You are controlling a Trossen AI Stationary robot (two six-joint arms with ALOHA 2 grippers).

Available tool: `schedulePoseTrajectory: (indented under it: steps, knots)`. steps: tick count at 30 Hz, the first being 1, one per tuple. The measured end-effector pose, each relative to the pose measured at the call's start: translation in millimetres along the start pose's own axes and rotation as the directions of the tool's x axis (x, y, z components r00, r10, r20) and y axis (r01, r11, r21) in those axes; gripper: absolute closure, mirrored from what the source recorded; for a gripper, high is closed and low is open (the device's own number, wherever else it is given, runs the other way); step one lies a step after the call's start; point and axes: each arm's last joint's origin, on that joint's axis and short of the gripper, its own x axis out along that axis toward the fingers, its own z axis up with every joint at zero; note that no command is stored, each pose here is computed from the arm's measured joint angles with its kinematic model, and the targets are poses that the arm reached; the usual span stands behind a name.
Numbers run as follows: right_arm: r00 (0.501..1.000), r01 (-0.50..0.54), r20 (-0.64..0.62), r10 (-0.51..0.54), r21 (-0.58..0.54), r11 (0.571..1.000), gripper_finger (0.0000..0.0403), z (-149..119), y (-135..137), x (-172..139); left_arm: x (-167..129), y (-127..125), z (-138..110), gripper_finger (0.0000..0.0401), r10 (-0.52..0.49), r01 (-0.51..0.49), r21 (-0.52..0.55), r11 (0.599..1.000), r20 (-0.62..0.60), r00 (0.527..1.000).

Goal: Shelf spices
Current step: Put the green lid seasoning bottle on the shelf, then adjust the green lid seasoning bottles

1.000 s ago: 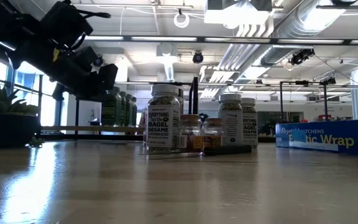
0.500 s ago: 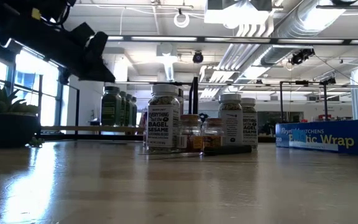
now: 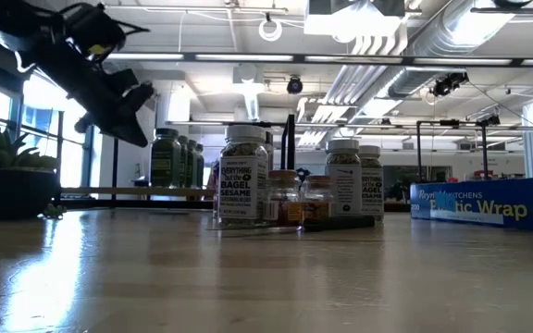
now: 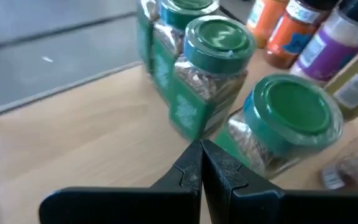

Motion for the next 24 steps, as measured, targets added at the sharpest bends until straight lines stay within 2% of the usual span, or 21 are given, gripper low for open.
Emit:
schedulePoseTrajectory:
  steps: [3, 8, 15, 18, 21, 24]
  knots:
    - [1.0, 0.001, -0.001, -0.001, -0.001, 1.0, 0.0142, 0, -1, 0, 8, 5, 7, 0.0401, -0.082, 0.082, -0.049, 0.995, -0.013, 0.997]
    - [1.0, 0.002, -0.003, -0.002, -0.02, 1.0, 0.0142, 0, -1, 0, 8, 9, 28, 0.0401, -0.098, 0.092, -0.075, 0.993, -0.069, 0.993]
    - [1.0, 0.002, -0.005, -0.003, -0.022, 1.0, 0.0142, 0, -1, 0, 3, 18, 61, 0.0401, -0.001, 0.012, 0.051, 0.999, -0.215, 0.977]
    - [1.0, 0.002, -0.006, -0.002, -0.022, 1.0, 0.0142, -1, -1, 0, 11, 25, 73, 0.0401, 0.004, 0.034, 0.132, 0.991, -0.273, 0.962]
    - [1.0, 0.002, -0.006, -0.002, -0.021, 1.0, 0.0142, -1, -1, 0, 27, 25, 79, 0.0401, -0.024, 0.122, 0.271, 0.955, -0.34, 0.94]
    - [1.0, 0.002, -0.01, -0.002, -0.005, 1.0, 0.0142, -1, -1, 0, 41, 25, 79, 0.0401, -0.003, 0.218, 0.45, 0.866, -0.432, 0.902]
